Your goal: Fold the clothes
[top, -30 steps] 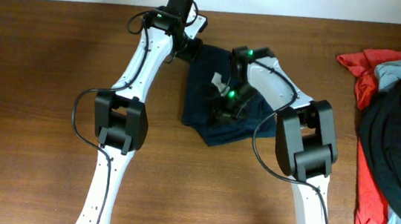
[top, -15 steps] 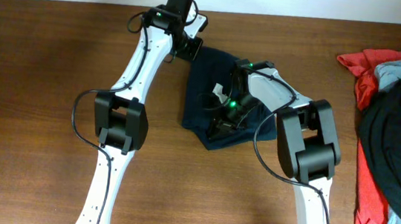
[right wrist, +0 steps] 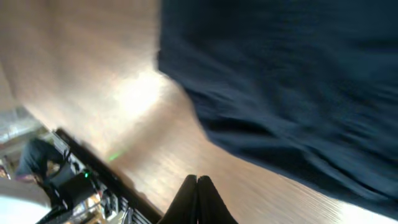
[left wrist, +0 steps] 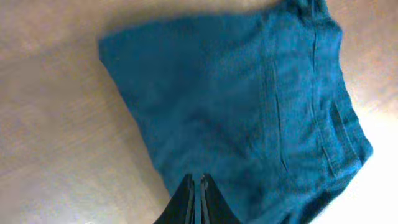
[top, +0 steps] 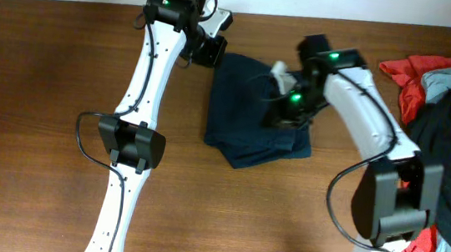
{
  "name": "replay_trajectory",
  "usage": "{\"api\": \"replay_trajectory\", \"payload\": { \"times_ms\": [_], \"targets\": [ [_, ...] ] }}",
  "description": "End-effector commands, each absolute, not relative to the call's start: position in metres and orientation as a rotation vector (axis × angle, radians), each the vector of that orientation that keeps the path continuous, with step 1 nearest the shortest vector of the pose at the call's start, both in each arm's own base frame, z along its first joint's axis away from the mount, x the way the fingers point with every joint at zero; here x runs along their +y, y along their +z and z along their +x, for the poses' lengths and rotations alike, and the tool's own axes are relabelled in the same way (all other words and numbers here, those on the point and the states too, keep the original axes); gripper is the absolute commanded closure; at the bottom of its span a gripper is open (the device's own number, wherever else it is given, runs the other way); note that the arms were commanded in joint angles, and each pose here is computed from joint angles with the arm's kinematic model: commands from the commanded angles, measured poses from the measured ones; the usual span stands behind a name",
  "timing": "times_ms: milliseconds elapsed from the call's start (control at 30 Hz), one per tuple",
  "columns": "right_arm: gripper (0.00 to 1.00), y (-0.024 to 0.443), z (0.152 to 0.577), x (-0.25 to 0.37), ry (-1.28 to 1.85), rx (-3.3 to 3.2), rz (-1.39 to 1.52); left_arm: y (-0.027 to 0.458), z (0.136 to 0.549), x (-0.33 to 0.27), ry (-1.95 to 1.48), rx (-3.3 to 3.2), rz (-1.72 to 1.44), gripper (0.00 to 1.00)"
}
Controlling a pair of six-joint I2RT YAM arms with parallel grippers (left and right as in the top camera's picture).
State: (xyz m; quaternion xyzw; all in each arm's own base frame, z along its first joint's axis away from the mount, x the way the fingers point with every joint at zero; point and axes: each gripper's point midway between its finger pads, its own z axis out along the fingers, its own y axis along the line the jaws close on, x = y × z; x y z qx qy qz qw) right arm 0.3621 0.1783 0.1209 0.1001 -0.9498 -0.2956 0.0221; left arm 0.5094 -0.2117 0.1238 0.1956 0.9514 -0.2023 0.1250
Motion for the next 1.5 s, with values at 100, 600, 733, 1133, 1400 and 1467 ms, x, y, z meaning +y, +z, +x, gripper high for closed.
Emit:
{"api": "replay_trajectory", "payload": {
  "times_ms": [100, 600, 733, 1133, 1400, 1467],
  "targets": [
    [0.96, 0.078, 0.360, 0.129, -0.739, -2.935, 0.131, 0.116, 0.471, -0.231, -0.872, 2.840, 0.679, 0.94],
    [0.96, -0.007, 0.337, 0.103, -0.728, -2.952, 0.006, 0.064, 0.452, -0.235, -0.960, 3.010, 0.640, 1.00],
    [0.96, -0.008, 0.336, 0.097, -0.728, -2.950, -0.020, 0.088, 0.455, -0.238, -1.002, 2.948, 0.638, 1.00],
    [0.96, -0.008, 0.336, 0.094, -0.710, -2.953, -0.026, 0.150, 0.440, -0.272, -1.238, 2.787, 0.681, 0.99],
    [0.95, -0.009, 0.336, 0.093, -0.699, -2.955, -0.026, 0.183, 0.420, -0.279, -0.908, 2.830, 0.714, 1.00],
    [0.95, -0.010, 0.336, 0.092, -0.689, -2.957, -0.025, 0.187, 0.413, -0.274, -0.795, 2.859, 0.708, 1.00]
  ]
}}
